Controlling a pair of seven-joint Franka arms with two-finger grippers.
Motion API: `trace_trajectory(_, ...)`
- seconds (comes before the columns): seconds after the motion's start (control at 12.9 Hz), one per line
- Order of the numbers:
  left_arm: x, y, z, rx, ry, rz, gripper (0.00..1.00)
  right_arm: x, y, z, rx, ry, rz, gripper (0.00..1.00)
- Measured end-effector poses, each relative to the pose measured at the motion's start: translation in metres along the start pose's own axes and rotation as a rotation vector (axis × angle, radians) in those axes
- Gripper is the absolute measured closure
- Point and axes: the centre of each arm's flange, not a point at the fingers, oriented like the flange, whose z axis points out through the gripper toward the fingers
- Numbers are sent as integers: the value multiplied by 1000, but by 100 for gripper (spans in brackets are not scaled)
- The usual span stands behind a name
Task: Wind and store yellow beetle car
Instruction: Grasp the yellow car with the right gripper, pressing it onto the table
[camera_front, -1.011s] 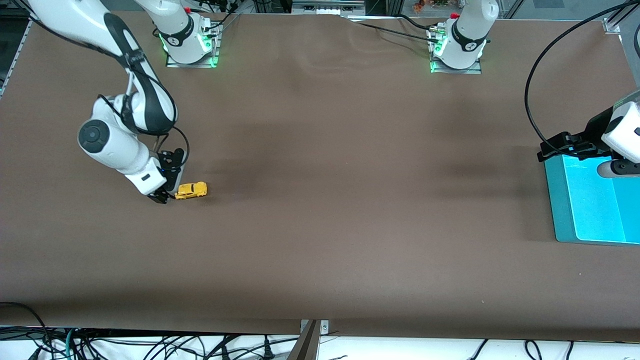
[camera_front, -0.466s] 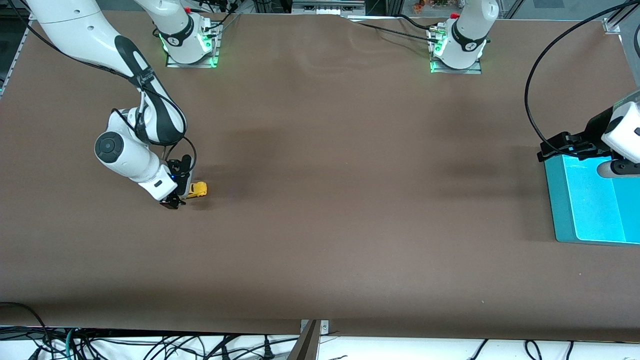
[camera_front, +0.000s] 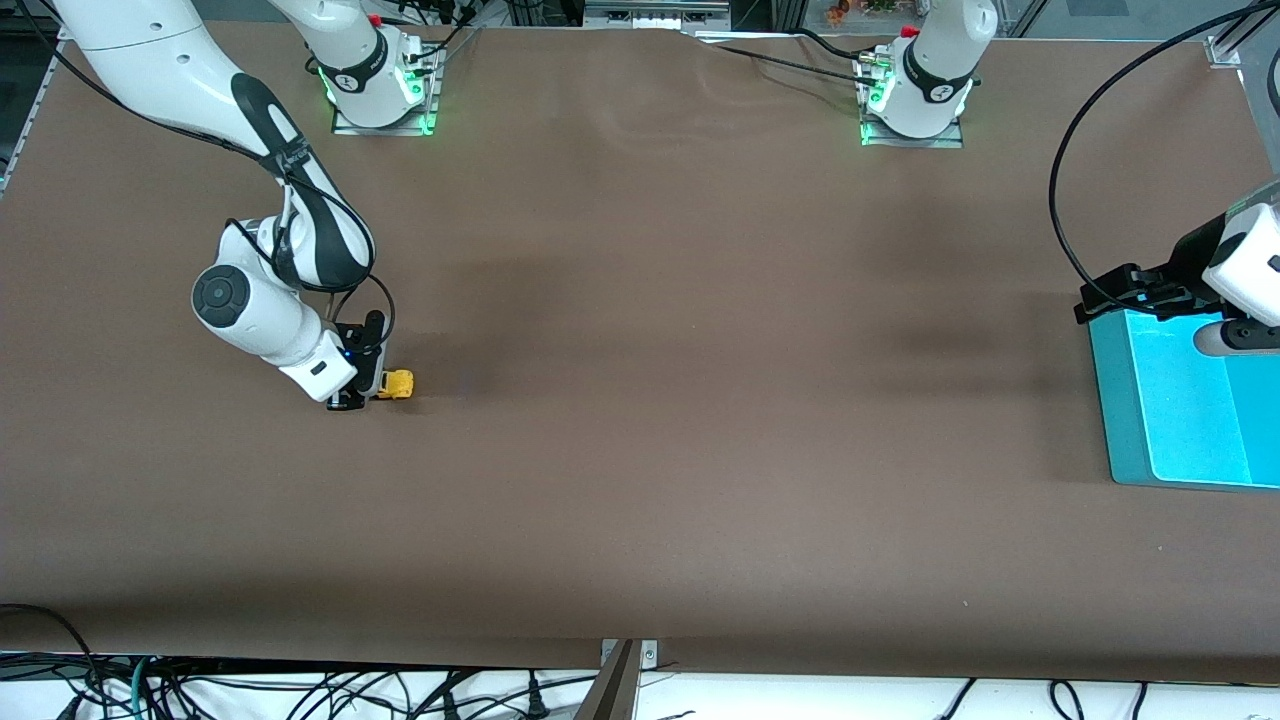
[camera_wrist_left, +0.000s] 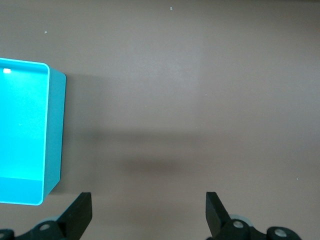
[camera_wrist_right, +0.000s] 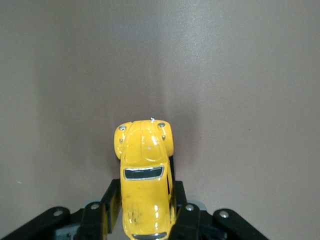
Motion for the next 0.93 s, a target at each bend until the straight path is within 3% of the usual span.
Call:
trace_trajectory(0.62,1,0,2,0,-3,0,0,4,-1,1,2,4,-38,54)
trace_trajectory(0.93,1,0,2,0,-3,0,0,-20,2,-1,1,2,-62,54)
